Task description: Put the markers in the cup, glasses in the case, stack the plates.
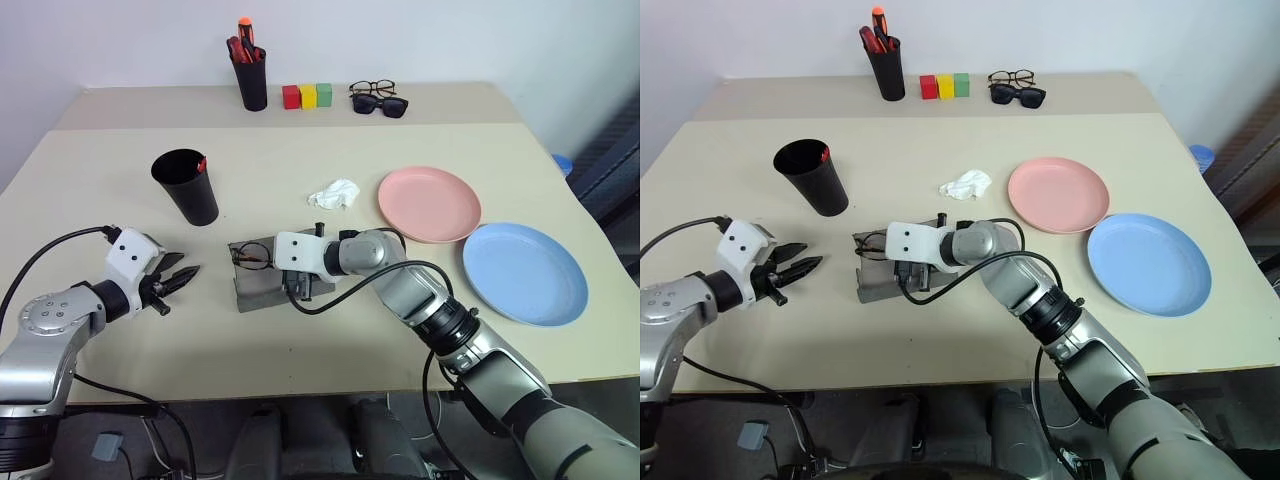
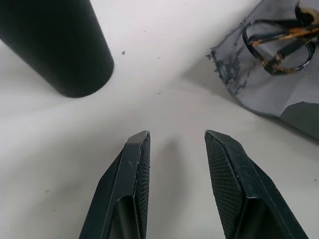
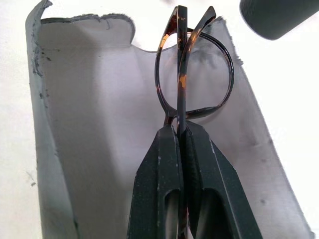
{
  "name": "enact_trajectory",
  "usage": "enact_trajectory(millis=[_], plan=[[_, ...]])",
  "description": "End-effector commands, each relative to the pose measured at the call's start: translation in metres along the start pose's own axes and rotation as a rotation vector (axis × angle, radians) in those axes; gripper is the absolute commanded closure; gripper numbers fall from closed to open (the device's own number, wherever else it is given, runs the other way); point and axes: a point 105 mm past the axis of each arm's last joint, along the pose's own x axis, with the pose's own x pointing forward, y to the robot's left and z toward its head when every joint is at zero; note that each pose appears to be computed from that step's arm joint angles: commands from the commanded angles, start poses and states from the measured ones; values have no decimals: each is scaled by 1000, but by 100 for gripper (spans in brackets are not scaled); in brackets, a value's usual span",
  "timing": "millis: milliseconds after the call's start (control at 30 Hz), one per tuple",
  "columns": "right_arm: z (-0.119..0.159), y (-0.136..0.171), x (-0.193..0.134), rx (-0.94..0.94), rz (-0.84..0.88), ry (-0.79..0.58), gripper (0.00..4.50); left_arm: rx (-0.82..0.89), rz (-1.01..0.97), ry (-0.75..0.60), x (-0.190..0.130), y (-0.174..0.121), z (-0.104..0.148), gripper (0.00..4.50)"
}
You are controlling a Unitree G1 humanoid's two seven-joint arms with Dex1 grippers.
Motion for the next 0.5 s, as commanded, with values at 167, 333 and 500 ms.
enact_trajectory(millis=[167, 333, 500], plan=[[60, -15, -37, 239, 118, -328, 447, 26, 13, -37, -4, 2, 10, 275], [66, -5, -59, 436, 300, -420, 447, 19, 7, -37, -5, 3, 10, 275], [75, 4, -61, 736, 453, -493, 447, 13, -15, -41, -1, -1, 11, 275]])
